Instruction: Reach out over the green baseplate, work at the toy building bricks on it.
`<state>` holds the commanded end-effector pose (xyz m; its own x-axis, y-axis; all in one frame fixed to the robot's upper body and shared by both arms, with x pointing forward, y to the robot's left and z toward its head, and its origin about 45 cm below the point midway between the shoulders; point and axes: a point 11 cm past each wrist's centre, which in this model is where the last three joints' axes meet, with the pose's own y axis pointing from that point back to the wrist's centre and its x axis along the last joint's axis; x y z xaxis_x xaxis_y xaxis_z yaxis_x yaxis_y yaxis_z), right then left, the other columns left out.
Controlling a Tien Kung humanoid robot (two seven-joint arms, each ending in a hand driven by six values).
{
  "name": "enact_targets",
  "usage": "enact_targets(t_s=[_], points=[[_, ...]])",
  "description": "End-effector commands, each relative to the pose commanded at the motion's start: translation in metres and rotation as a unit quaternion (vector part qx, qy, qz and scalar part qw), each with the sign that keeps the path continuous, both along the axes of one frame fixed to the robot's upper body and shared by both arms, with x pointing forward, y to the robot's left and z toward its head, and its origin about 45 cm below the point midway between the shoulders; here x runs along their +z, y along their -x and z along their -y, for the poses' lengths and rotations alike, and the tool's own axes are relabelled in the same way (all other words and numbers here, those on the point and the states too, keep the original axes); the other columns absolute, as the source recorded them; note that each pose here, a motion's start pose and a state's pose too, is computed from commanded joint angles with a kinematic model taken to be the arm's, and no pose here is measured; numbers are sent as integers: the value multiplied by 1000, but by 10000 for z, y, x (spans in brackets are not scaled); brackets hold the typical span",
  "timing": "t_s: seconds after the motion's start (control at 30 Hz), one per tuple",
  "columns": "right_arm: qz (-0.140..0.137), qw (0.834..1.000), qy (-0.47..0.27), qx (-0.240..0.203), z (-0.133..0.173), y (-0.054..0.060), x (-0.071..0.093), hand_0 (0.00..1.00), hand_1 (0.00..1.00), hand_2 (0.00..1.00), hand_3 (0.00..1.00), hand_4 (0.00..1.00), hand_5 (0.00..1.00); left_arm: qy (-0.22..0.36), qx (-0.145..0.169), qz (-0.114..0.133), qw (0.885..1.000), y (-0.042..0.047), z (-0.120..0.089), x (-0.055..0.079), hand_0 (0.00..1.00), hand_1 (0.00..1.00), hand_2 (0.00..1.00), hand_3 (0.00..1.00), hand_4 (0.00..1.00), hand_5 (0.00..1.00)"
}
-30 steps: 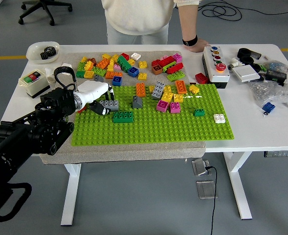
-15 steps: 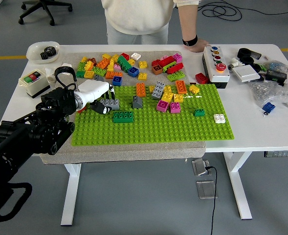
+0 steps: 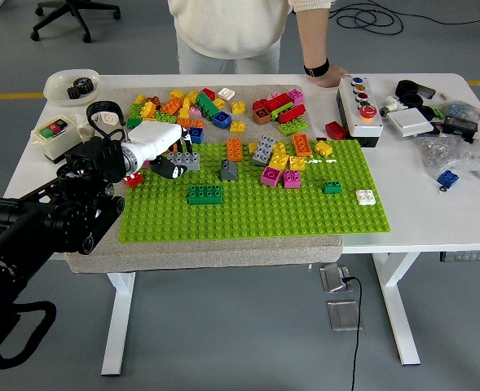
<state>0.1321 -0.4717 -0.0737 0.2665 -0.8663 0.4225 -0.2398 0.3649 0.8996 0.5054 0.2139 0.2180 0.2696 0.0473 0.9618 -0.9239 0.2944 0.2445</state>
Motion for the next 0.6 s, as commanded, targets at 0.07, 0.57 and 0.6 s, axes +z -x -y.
enact_targets(t_s=[0.07,0.57,0.6], points=[[0,1000,0,-1,1,9,-2,742,640,683,636,818,515,-1,0,5,1000,-2,-5,42,591,555,539,560,655,2],[-2,1000,0,-4,3,46,-12,743,639,682,637,818,514,23,9,22,999,120,-91,203,591,555,543,566,667,9],[-2,1000,0,-4,4,47,-12,743,639,682,637,818,514,24,9,24,999,126,-85,218,591,555,543,566,667,9]])
